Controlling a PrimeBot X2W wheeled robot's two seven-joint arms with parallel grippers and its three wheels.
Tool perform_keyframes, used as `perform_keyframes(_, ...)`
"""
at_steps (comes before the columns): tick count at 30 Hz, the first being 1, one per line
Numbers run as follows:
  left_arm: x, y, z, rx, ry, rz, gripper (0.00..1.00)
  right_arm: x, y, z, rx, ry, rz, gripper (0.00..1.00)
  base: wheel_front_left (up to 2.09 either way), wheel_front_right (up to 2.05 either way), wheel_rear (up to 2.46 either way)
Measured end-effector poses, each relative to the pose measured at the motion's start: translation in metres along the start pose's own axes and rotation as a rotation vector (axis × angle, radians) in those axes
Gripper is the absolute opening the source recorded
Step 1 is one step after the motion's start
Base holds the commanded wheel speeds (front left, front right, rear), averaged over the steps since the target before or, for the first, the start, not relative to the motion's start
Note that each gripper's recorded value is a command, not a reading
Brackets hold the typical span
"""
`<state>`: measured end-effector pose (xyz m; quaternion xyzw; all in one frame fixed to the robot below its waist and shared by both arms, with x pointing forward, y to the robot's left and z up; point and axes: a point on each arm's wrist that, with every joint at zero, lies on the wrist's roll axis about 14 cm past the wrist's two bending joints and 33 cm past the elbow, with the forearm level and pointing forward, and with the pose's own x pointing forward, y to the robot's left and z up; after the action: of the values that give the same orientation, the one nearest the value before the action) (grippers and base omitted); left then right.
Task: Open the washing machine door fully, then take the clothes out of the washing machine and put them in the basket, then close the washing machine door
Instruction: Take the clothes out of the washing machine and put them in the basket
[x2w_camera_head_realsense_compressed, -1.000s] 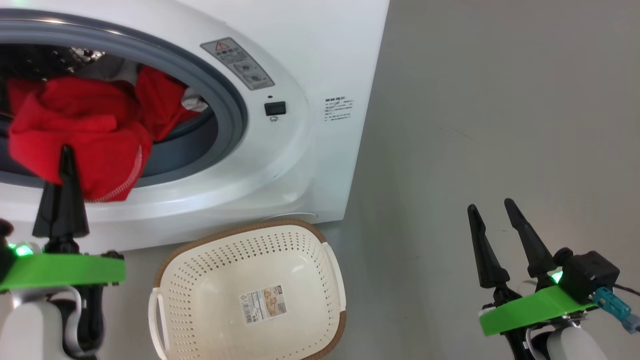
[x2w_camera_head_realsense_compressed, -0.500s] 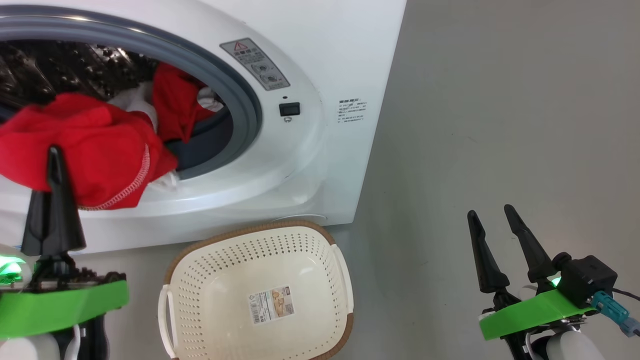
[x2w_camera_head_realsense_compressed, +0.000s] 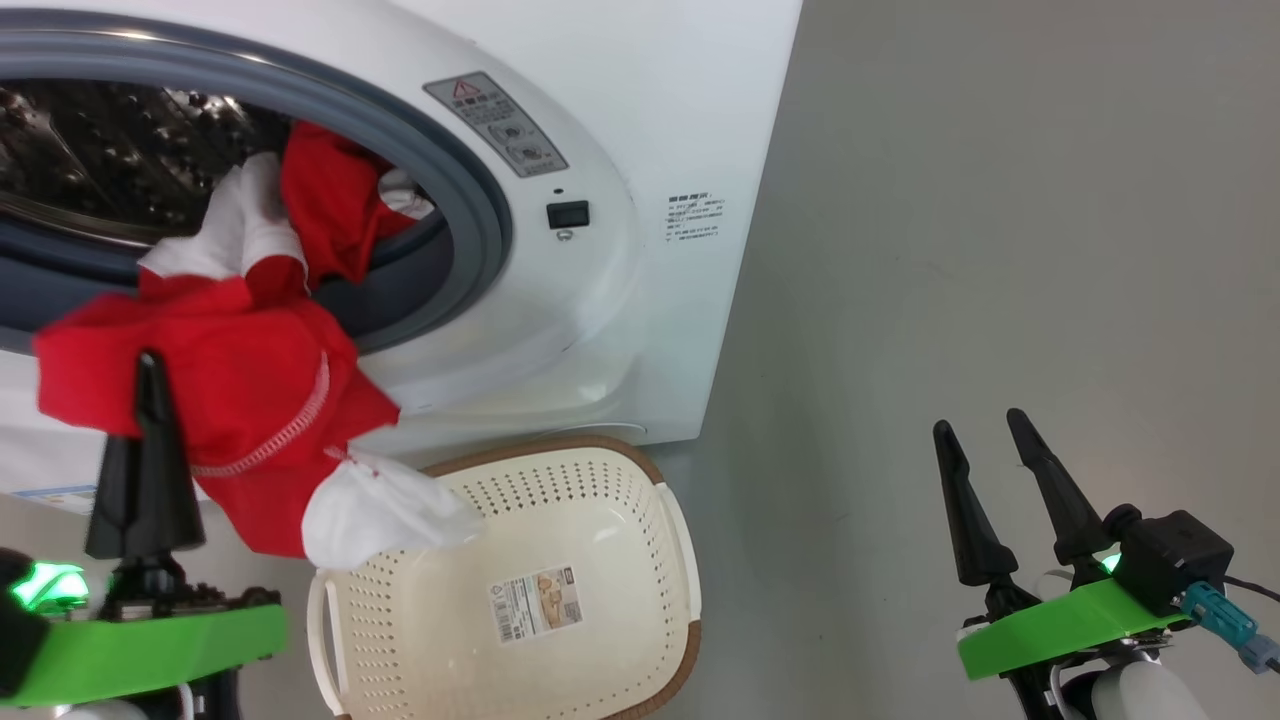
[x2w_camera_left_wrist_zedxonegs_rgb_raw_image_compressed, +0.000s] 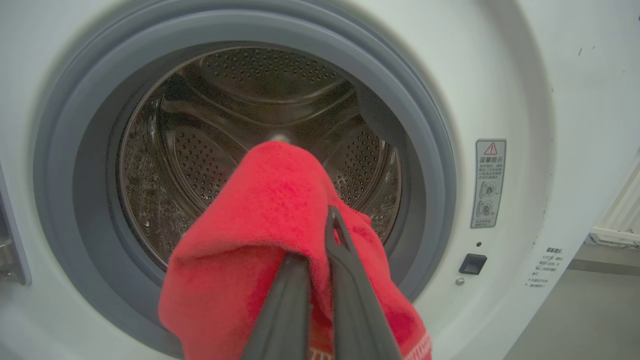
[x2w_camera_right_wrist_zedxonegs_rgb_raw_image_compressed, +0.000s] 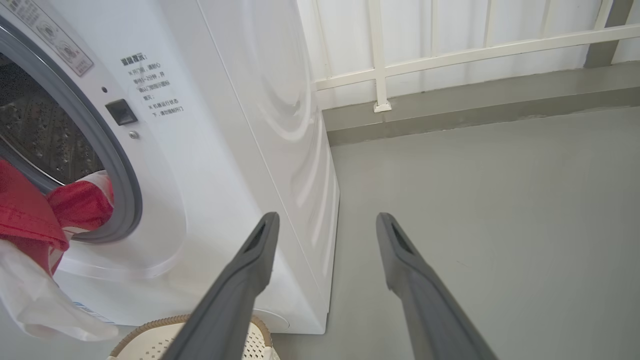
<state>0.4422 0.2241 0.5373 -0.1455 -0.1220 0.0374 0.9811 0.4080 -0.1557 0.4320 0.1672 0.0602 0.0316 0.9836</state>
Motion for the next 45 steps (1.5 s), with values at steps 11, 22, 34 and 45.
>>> perform_keyframes(11, -0.026, 0.005, -0.093, -0.024, 0.285, 0.028, 0.0, 0.006, -0.005, -0.013, 0.003, 0.033, -0.011, 1.0, 0.0, 0.0, 0.0)
perform_keyframes(22, -0.049, 0.0, -0.177, -0.038, 0.543, 0.008, 0.0, 0.019, -0.014, -0.023, 0.002, 0.051, -0.03, 1.0, 0.0, 0.0, 0.0)
perform_keyframes(34, -0.063, 0.009, -0.24, -0.008, 0.747, 0.006, 0.0, 0.03, -0.026, -0.036, -0.001, 0.078, -0.056, 1.0, 0.0, 0.0, 0.0)
perform_keyframes(45, -0.053, 0.021, -0.261, 0.012, 0.795, 0.03, 0.85, 0.035, -0.03, -0.044, -0.003, 0.092, -0.062, 1.0, 0.0, 0.0, 0.0)
